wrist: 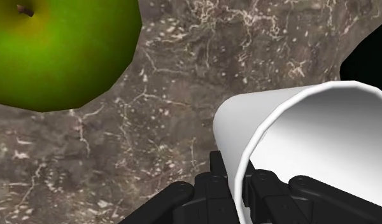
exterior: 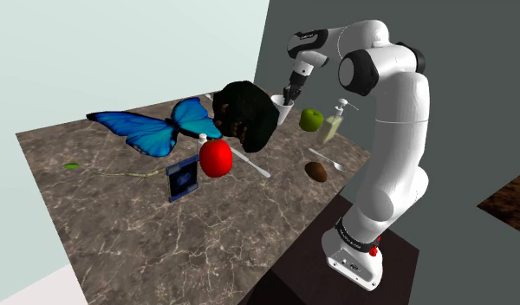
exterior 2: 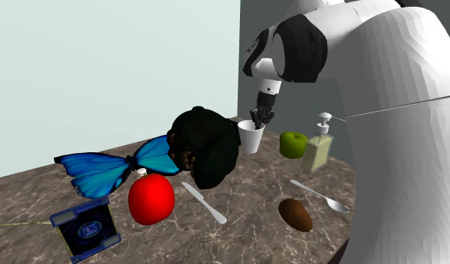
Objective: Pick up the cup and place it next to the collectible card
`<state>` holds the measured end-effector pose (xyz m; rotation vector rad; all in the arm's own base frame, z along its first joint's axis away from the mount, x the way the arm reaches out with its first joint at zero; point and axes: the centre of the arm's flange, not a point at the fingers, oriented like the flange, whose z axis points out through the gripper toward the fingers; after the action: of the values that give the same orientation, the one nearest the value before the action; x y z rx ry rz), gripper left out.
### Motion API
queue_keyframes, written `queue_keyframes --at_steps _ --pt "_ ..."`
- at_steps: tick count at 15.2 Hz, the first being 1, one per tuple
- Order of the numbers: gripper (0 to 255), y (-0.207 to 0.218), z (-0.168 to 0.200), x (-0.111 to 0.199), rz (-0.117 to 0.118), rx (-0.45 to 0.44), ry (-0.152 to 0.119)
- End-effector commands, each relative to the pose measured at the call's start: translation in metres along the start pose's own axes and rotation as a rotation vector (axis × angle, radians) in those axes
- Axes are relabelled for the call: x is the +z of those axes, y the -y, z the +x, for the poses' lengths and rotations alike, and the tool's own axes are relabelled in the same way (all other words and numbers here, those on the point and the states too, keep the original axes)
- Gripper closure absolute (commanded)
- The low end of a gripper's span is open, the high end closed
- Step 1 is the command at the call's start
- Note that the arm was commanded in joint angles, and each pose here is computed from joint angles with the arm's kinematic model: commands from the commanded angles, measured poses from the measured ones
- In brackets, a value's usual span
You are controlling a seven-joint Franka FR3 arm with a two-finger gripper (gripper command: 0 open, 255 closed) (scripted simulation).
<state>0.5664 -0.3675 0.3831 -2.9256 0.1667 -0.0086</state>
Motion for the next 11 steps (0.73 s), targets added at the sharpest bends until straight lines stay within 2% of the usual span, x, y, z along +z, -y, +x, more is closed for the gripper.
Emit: queue_keyframes --at_steps 1,11 --pt "255 0.002 -0.002 -0.009 0.000 0.000 0.000" --pt "255 0.013 -0.002 -0.061 0.000 0.000 0.000"
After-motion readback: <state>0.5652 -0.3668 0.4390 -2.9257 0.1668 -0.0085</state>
